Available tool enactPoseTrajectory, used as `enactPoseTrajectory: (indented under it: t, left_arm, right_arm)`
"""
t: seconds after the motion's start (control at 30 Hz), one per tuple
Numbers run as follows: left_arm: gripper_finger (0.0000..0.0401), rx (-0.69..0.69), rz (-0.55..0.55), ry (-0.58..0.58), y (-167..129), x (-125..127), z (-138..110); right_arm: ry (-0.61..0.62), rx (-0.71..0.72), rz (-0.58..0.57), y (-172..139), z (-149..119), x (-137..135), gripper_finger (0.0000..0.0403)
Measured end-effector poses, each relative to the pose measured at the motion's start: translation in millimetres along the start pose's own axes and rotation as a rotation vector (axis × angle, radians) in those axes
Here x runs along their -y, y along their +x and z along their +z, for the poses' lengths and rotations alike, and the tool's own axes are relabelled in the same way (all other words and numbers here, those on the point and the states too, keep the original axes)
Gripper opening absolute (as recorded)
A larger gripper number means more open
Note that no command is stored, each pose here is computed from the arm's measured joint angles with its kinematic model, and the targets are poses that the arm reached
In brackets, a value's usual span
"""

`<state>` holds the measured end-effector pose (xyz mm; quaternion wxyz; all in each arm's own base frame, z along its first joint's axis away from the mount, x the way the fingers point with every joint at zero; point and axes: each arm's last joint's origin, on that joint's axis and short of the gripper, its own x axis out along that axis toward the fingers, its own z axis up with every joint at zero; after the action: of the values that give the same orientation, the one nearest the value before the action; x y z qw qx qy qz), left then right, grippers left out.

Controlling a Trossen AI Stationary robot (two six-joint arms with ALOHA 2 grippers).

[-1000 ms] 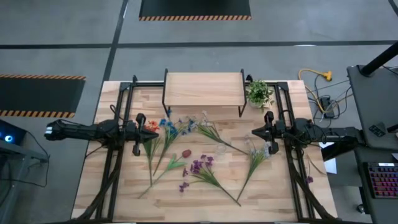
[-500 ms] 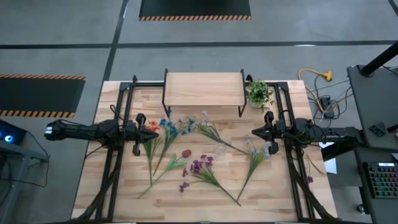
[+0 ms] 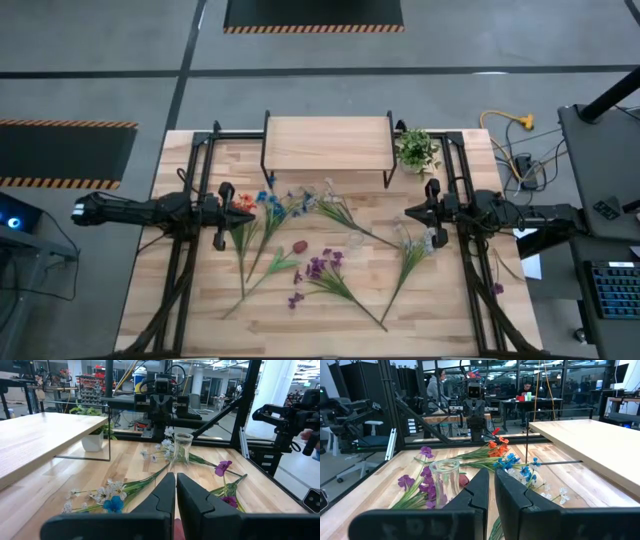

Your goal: Pick and place flowers into a vace then onto a shelf

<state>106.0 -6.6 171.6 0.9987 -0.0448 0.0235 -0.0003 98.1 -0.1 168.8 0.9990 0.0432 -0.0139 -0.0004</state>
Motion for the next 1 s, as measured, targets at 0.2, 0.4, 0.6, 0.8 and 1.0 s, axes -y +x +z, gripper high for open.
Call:
enactPoseTrajectory:
  t: [0.2,0.4,0.6,0.8,1.0]
  left_arm:
    - [0.0,0.0,0.0,0.0,0.0,0.0,0.0]
    - [0.0,0.0,0.0,0.0,0.0,0.0,0.1]
    - [0.0,0.0,0.001,0.155,0.0,0.0,0.1]
    - [0.0,0.0,0.0,0.184,0.0,0.0,0.1]
    - [0.0,0.0,0.0,0.184,0.0,0.0,0.0]
  right_arm:
    - [0.0,-0.001,0.0,0.0,0.0,0.0,0.0022]
    - [0.0,0.0,0.0,0.0,0.0,0.0,0.0022]
    - [0.0,0.0,0.0,0.0,0.0,0.0,0.0022]
    - [0.0,0.001,0.0,0.0,0.1,0.0,0.0022]
    - [0.0,0.007,0.0,0.0,0.7,0.0,0.0022]
